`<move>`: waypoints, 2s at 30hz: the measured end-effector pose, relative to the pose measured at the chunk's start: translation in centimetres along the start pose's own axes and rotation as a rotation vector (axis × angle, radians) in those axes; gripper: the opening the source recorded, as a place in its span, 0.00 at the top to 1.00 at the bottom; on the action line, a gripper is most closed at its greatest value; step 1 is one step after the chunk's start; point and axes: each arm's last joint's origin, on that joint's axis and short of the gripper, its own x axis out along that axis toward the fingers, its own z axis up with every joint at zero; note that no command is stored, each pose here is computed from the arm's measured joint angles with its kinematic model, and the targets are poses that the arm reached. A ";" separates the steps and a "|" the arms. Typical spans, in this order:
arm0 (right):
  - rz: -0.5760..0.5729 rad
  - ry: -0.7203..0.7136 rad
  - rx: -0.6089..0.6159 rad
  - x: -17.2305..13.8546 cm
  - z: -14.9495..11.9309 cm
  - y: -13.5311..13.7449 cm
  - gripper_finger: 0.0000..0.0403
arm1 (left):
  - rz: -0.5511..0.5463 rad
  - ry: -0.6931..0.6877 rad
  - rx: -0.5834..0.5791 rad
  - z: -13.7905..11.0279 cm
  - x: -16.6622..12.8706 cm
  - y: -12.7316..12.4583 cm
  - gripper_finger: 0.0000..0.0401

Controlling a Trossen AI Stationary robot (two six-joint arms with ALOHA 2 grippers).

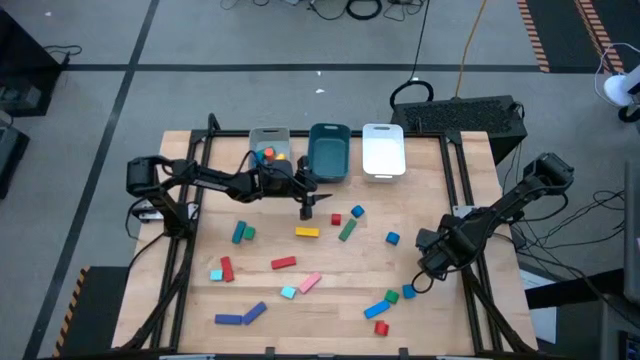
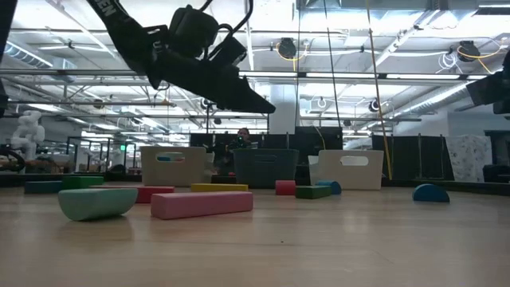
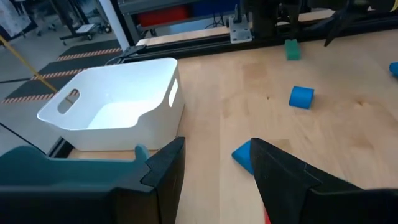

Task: Sort blocks by size
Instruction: Put the right green rectangle block into the blue bin

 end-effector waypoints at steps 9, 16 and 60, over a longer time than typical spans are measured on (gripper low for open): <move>0.005 0.046 0.052 0.3 0.7 -0.3 0.32 | -0.001 0.007 0.006 -0.1 0.0 0.0 0.54; -0.030 0.164 0.057 1.5 1.9 -0.5 0.32 | -0.004 0.020 0.052 -0.2 0.0 0.0 0.54; 0.162 -0.196 0.189 0.4 7.8 0.0 0.81 | -0.015 0.007 0.105 0.0 0.1 -0.5 0.54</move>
